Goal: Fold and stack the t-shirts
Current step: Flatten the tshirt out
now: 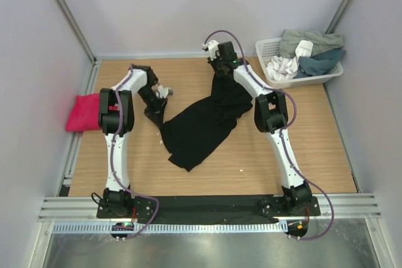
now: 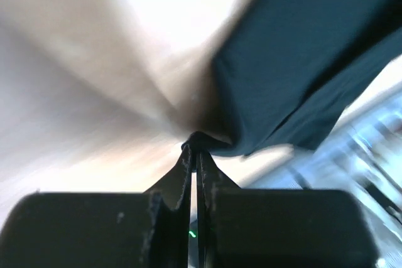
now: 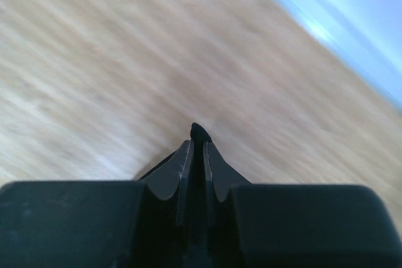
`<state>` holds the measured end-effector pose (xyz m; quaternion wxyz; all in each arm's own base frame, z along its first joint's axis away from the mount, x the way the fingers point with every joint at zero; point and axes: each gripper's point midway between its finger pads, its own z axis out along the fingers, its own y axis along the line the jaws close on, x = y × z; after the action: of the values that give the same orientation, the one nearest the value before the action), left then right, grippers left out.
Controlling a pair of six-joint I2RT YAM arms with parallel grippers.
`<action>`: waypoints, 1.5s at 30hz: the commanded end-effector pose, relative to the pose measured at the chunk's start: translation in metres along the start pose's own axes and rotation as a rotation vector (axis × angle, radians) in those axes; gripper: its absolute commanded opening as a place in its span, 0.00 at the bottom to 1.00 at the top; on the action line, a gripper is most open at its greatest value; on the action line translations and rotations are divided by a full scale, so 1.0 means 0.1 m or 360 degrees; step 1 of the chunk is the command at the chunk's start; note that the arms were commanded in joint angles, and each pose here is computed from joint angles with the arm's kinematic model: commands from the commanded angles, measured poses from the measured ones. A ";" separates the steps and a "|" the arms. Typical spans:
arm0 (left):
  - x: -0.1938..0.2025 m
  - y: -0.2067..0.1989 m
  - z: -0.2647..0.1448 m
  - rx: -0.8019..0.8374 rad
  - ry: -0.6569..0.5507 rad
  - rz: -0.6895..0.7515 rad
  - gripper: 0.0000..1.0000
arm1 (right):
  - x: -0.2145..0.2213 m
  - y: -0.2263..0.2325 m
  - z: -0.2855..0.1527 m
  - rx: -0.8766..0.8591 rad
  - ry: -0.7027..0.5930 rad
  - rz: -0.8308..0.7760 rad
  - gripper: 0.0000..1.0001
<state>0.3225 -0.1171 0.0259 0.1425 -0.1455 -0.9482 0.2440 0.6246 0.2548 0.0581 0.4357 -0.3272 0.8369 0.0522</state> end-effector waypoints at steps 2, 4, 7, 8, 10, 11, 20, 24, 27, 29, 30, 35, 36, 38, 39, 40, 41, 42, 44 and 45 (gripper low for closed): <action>-0.62 -0.06 -1.03 -0.0329 -0.0485 0.0332 0.00 | -1.28 -1.22 -1.38 0.0455 -0.0462 -0.0011 0.15; -0.76 -0.09 -1.35 -0.0441 -0.0619 0.0405 0.00 | -1.34 -1.48 -1.73 0.0571 -0.0481 0.0002 0.15; -0.92 -0.30 -1.92 -0.0587 -0.0912 0.0576 0.00 | -1.54 -1.56 -2.28 0.0637 -0.0547 -0.0023 0.15; -0.91 -0.35 -2.00 -0.0620 -0.0948 0.0617 0.00 | -1.53 -1.53 -2.35 0.0624 -0.0540 -0.0037 0.15; -0.88 -0.48 -2.26 -0.0748 -0.1069 0.0737 0.00 | -1.70 -1.49 -2.76 0.0641 -0.0613 -0.0035 0.15; -0.85 -0.50 -2.21 -0.0767 -0.1050 0.0753 0.00 | -1.71 -1.45 -2.86 0.0635 -0.0618 -0.0017 0.15; -0.26 -1.09 -3.07 -0.0959 -0.1521 0.0868 0.00 | -1.78 -1.16 -4.15 0.0678 -0.0768 -0.0059 0.13; 0.13 -1.50 -3.54 -0.1055 -0.1831 0.0959 0.00 | -1.64 -1.03 -4.62 0.0703 -0.0817 -0.0049 0.05; 0.55 -1.78 -3.79 -0.1061 -0.2033 0.0971 0.00 | -1.51 -0.93 -5.06 0.0742 -0.0877 -0.0014 0.01; 0.76 -1.88 -3.86 -0.1039 -0.2104 0.0983 0.00 | -1.46 -0.84 -5.44 0.0772 -0.0967 0.0036 0.01; 0.96 -1.97 -3.90 -0.1045 -0.2150 0.1033 0.00 | -1.44 -0.80 -5.56 0.0775 -0.0997 0.0051 0.01; 1.49 -2.22 -3.91 -0.1000 -0.2221 0.1187 0.00 | -1.43 -0.53 -6.45 0.0799 -0.1271 0.0147 0.01; 1.58 -2.25 -3.90 -0.0989 -0.2232 0.1209 0.00 | -1.42 -0.45 -6.53 0.0750 -0.1285 0.0132 0.02; 1.82 -2.36 -3.83 -0.0923 -0.2245 0.1307 0.00 | -1.45 -0.38 -6.83 0.0745 -0.1375 0.0146 0.02; 1.88 -2.39 -3.79 -0.0892 -0.2240 0.1331 0.00 | -1.41 -0.33 -6.93 0.0743 -0.1383 0.0161 0.01; 2.01 -2.46 -3.75 -0.0829 -0.2258 0.1359 0.00 | -1.43 -0.30 -7.09 0.0749 -0.1427 0.0163 0.01; 2.06 -2.46 -3.69 -0.0802 -0.2243 0.1357 0.00 | -1.41 -0.26 -7.13 0.0735 -0.1435 0.0162 0.01; 2.05 -2.43 -3.62 -0.0777 -0.2208 0.1340 0.00 | -1.37 -0.21 -7.18 0.0723 -0.1434 0.0163 0.02; 2.10 -2.41 -3.52 -0.0750 -0.2180 0.1334 0.00 | -1.32 -0.19 -7.16 0.0711 -0.1403 0.0176 0.02; 2.04 -2.35 -3.43 -0.0738 -0.2127 0.1307 0.00 | -1.30 -0.19 -7.12 0.0706 -0.1383 0.0169 0.01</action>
<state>0.2057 -0.0896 0.4971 -0.6209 -0.3203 -0.7111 0.0792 0.1769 0.0328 0.6236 0.8306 -0.1244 0.5428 0.0071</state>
